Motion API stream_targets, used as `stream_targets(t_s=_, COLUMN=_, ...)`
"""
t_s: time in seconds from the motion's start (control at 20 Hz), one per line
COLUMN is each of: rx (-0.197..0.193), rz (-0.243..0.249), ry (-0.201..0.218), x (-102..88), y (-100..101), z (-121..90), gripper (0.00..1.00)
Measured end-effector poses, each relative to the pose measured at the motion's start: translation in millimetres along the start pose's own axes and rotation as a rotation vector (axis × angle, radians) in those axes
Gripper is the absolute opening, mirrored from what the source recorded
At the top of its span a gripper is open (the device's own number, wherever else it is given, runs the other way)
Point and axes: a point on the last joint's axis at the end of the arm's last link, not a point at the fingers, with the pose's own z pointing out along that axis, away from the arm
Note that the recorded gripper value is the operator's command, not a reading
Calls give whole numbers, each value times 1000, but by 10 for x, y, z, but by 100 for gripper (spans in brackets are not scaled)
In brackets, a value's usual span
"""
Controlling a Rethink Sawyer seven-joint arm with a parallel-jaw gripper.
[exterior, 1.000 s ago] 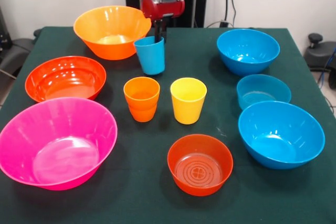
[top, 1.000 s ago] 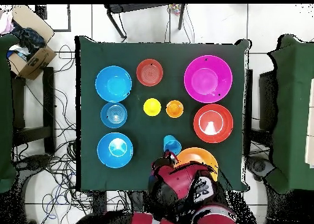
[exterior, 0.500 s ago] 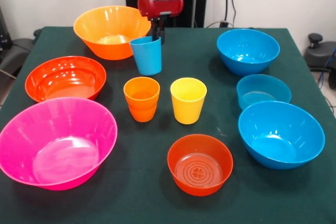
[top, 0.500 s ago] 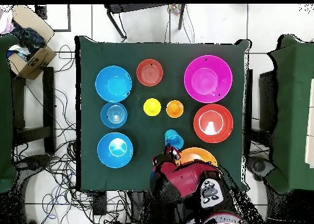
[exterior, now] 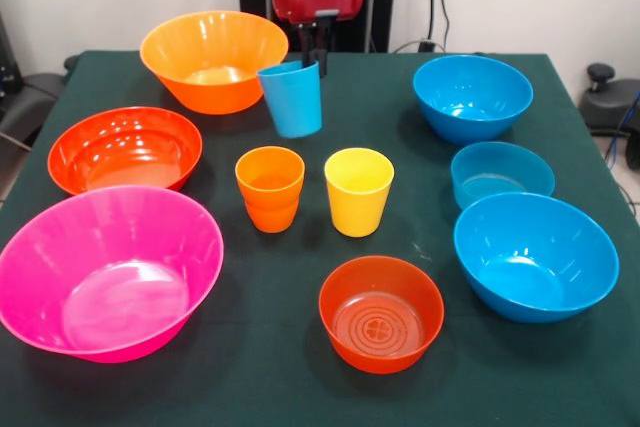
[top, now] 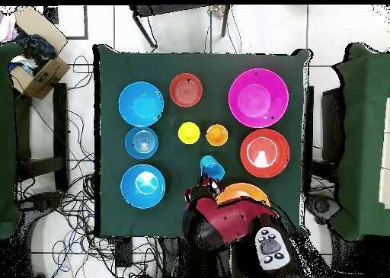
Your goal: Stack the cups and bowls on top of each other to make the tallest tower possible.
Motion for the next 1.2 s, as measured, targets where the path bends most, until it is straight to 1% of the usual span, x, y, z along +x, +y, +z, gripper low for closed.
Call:
stream_targets(t_s=0.25, rx=-19, rz=57, ry=41, x=-108, y=-12, z=-119, gripper=0)
stream_targets(t_s=0.45, rx=-28, rz=63, ry=59, x=-168, y=8, z=-175, gripper=0)
stream_targets(t_s=0.5, rx=-35, rz=63, ry=70, x=-196, y=30, z=-203, gripper=0)
stream_targets(t_s=0.7, rx=-45, rz=71, ry=84, x=-230, y=42, z=-255, gripper=0)
stream_targets(t_s=0.8, rx=-56, rz=84, ry=98, x=-249, y=22, z=-305, gripper=0)
stream_targets(t_s=1.2, rx=-79, rz=132, ry=153, x=-223, y=-127, z=-490, gripper=0)
